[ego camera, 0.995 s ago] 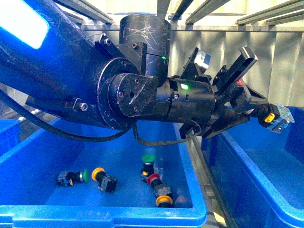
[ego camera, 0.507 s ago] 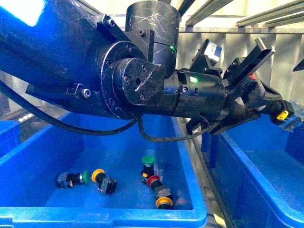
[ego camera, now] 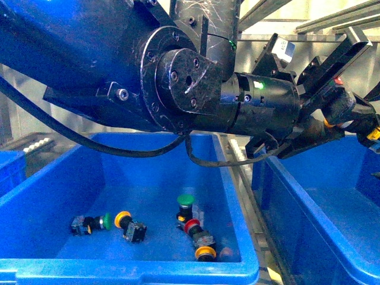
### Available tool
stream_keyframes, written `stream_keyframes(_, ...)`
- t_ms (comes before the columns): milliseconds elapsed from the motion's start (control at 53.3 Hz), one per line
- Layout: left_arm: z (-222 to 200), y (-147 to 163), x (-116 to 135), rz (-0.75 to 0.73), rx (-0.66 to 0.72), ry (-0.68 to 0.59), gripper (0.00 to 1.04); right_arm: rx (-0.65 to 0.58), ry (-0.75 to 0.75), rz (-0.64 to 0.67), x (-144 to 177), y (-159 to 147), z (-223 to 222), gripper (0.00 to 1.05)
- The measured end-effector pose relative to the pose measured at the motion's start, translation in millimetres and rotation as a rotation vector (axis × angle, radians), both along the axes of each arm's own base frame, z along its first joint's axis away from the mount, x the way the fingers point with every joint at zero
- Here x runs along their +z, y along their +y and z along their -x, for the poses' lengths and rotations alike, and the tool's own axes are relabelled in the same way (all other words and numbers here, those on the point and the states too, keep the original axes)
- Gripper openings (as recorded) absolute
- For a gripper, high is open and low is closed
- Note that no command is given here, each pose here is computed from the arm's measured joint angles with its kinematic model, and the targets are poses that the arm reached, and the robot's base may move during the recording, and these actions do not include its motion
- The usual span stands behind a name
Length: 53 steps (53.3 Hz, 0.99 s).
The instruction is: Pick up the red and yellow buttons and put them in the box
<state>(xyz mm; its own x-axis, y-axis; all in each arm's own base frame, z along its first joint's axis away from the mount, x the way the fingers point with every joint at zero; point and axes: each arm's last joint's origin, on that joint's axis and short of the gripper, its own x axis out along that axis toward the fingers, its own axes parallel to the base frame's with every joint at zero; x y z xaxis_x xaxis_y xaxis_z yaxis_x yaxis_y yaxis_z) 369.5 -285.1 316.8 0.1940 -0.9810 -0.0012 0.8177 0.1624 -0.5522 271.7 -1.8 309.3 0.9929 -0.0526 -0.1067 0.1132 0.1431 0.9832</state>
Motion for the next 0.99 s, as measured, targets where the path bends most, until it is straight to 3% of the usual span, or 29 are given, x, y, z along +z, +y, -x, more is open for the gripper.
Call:
stream_keyframes(732,-6.2,-8.4,-14.9,-0.054,-0.034,0.039,0.33,-0.024,-0.011,-0.02,8.1,2.9,-4.1,0.98)
stream_keyframes(995,-7.2,-7.6,-11.0,-0.055,-0.043,0.025,0.33,-0.033,-0.003,-0.013,6.0,3.3,-5.9,0.63)
